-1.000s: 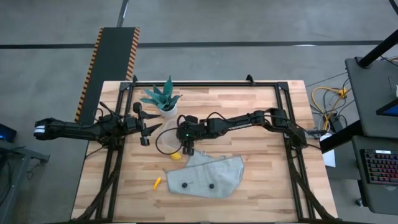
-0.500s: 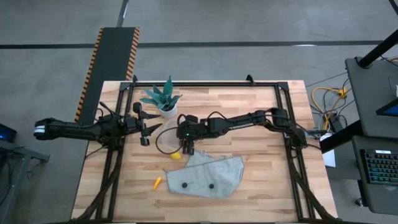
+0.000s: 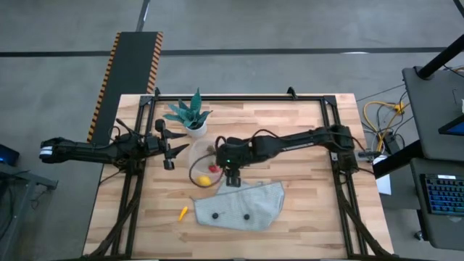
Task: Pick and placing Produce into tupperware
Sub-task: Put the blackberry into the container
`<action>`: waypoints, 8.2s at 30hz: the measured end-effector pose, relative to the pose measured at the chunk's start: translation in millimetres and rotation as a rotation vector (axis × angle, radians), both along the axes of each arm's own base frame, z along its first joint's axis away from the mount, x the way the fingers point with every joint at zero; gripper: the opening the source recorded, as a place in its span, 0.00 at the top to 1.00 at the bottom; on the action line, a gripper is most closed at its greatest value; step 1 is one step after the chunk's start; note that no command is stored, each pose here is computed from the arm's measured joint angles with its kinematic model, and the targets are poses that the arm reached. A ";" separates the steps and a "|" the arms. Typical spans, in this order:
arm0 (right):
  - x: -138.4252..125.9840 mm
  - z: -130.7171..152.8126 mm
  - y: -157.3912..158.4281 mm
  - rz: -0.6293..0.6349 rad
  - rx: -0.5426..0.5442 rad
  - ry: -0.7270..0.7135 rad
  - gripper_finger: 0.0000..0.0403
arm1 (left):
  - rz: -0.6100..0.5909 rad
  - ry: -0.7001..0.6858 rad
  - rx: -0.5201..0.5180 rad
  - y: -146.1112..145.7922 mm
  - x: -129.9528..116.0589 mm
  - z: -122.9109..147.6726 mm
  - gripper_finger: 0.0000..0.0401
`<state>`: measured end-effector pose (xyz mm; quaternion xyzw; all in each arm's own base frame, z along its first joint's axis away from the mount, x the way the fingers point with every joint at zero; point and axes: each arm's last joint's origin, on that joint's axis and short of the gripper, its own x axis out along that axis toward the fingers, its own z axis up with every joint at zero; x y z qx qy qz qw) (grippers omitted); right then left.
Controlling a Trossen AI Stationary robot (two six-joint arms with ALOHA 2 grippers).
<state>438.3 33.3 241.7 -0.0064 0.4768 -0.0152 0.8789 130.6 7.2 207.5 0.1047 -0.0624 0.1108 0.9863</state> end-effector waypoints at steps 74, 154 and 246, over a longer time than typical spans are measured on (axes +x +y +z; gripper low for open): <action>-121.2 -125.7 156.9 0.091 0.141 -0.269 0.39 | -0.001 0.036 -0.009 0.0 5.4 -5.1 0.61; -112.9 -128.6 162.1 0.100 0.121 -0.251 0.85 | -0.001 0.035 -0.008 0.1 8.8 -4.9 0.61; -77.1 -125.6 90.1 0.246 0.079 -0.205 0.58 | -0.001 0.034 -0.007 0.1 8.7 -4.6 0.61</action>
